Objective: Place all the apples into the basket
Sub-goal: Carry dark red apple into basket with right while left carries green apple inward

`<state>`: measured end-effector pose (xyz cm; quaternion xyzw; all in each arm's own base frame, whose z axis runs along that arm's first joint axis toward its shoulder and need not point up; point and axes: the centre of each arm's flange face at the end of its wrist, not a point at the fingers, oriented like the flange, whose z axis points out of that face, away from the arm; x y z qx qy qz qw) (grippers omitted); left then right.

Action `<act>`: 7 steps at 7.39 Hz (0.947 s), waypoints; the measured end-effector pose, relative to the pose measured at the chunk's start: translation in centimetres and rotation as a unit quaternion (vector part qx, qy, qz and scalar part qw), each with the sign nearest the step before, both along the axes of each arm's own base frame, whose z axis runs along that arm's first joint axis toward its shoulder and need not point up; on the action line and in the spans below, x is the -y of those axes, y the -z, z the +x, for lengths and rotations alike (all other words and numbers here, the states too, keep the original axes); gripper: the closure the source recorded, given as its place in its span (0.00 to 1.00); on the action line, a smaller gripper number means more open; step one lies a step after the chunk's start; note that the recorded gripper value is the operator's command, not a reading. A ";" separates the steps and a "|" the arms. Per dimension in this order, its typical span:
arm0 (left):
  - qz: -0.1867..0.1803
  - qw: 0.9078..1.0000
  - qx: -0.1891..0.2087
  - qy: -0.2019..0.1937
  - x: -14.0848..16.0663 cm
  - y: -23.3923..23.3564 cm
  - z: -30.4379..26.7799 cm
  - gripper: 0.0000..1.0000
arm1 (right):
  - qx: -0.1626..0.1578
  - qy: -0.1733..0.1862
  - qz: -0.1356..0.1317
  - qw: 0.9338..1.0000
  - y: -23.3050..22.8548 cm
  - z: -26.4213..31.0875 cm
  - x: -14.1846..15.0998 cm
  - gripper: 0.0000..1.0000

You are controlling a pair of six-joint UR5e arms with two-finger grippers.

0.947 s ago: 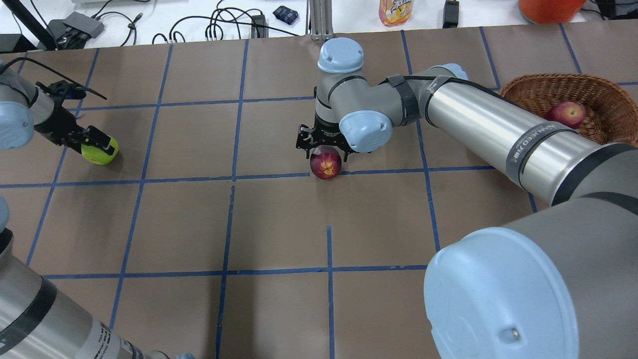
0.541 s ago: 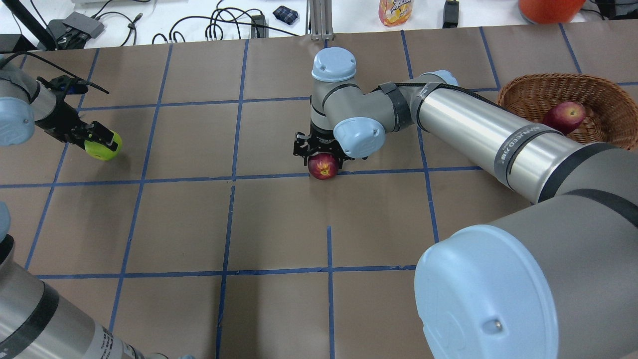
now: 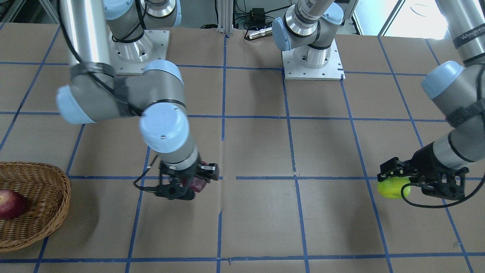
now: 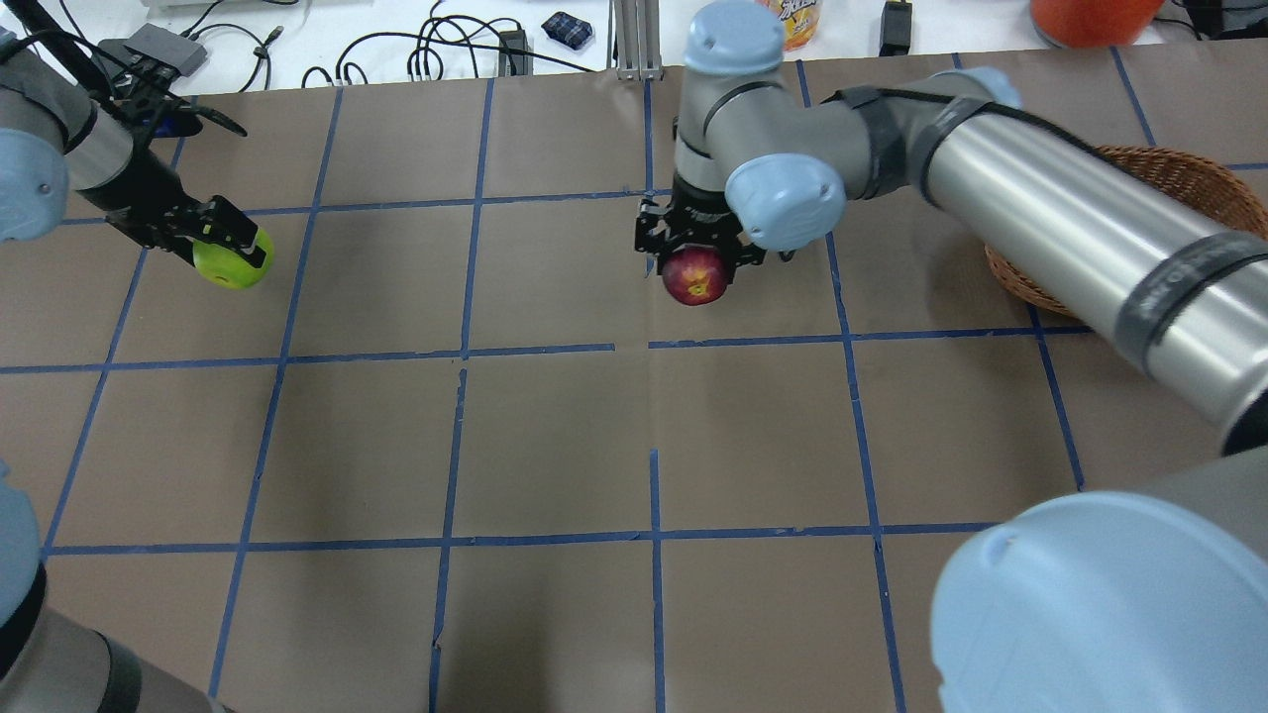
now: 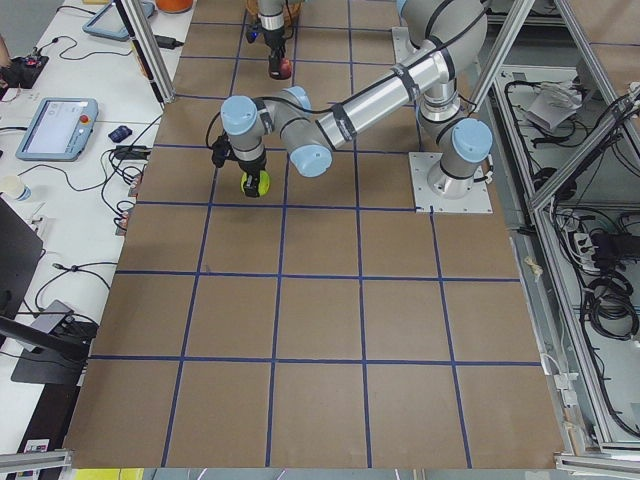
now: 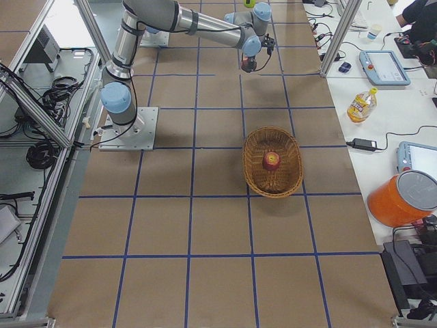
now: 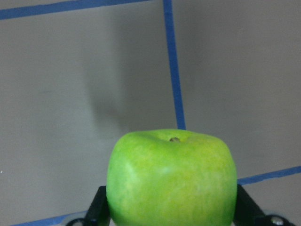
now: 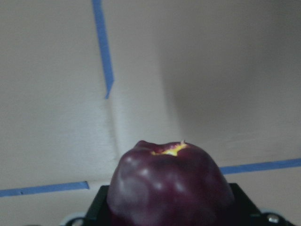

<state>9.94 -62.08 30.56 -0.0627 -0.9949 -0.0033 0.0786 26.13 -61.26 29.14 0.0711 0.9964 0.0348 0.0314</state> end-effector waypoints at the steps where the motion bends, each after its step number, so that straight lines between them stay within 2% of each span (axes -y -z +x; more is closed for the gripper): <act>1: 0.004 0.999 -0.023 -0.032 0.4 -0.9 -5.4 1.00 | -0.017 -0.004 0.005 1.000 -3.0 -7.3 0.9 1.00; 2: 0.006 0.996 -0.042 -0.082 1.1 -1.4 -12.9 1.00 | -0.035 -0.006 0.008 0.999 -4.9 -15.4 1.7 1.00; 3: -0.002 0.992 -0.051 -0.115 1.4 -1.3 -21.1 1.00 | -0.048 -0.009 0.010 0.999 -5.7 -23.5 2.1 1.00; 4: -0.012 0.990 -0.059 -0.127 1.0 -0.7 -27.9 1.00 | -0.052 -0.030 0.005 0.998 -5.8 -30.4 2.2 1.00; 6: -0.021 0.989 -0.064 -0.130 -2.1 1.4 -39.3 0.96 | -0.067 -0.075 -0.026 0.995 -4.1 -41.7 2.7 1.00; 7: -0.031 0.991 -0.038 -0.122 -3.9 2.7 -42.6 0.71 | -0.082 -0.096 -0.046 0.991 -2.1 -45.9 3.5 1.00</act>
